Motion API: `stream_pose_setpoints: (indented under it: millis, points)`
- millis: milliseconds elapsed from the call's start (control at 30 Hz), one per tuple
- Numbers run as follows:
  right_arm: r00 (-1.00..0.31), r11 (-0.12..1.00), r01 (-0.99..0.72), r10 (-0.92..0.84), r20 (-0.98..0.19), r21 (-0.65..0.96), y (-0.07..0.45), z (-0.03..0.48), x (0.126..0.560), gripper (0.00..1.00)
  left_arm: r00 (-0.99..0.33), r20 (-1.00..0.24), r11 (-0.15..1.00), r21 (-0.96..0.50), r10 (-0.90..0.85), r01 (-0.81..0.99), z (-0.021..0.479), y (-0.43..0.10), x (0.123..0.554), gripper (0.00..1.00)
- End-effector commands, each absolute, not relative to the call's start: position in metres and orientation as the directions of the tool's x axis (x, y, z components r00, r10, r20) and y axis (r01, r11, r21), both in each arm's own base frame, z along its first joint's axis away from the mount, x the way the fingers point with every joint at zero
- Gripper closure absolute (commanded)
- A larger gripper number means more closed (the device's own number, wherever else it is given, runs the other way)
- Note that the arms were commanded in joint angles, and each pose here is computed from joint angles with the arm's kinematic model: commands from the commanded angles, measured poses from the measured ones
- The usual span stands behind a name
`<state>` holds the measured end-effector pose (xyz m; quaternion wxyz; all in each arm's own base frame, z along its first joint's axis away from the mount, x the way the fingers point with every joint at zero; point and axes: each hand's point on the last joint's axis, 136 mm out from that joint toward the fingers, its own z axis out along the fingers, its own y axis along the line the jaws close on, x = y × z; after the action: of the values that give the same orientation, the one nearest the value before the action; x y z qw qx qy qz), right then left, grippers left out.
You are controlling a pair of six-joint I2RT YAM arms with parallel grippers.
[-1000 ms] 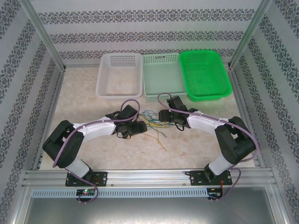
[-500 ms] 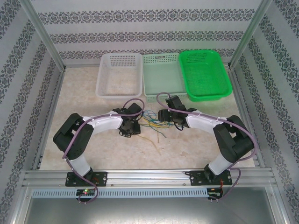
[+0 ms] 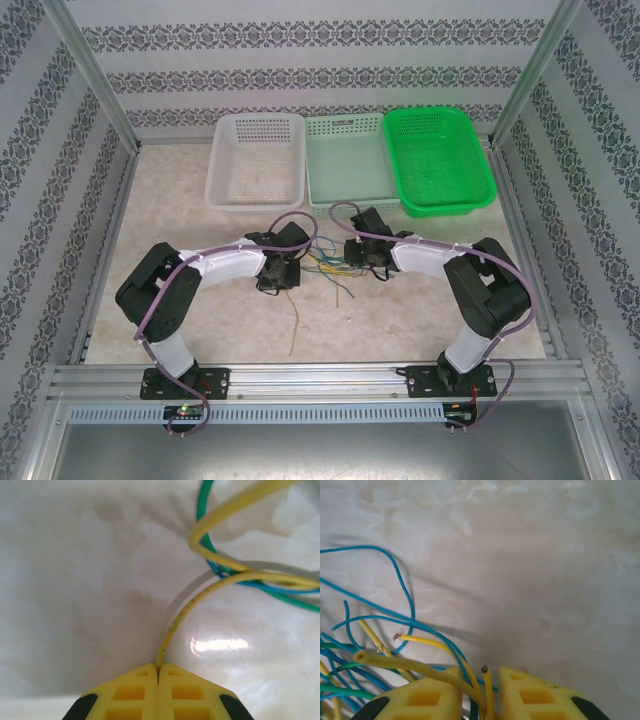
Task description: Untangle the cables
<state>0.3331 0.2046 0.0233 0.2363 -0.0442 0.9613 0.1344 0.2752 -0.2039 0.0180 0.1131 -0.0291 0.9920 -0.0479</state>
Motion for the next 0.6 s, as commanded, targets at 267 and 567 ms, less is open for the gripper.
stream_pose_setpoints:
  millis: [267,567]
  points:
    - [-0.91,0.984,-0.091,-0.02,-0.415,0.152,0.178,0.008,0.328,0.86,-0.852,-0.498,0.978,0.194,0.16,0.071,0.082,-0.157,0.32,1.0]
    - [-0.915,0.992,-0.049,0.001,-0.403,0.114,0.162,0.005,0.326,0.81,-0.73,-0.655,0.953,0.303,0.196,-0.016,0.162,-0.123,0.327,1.0]
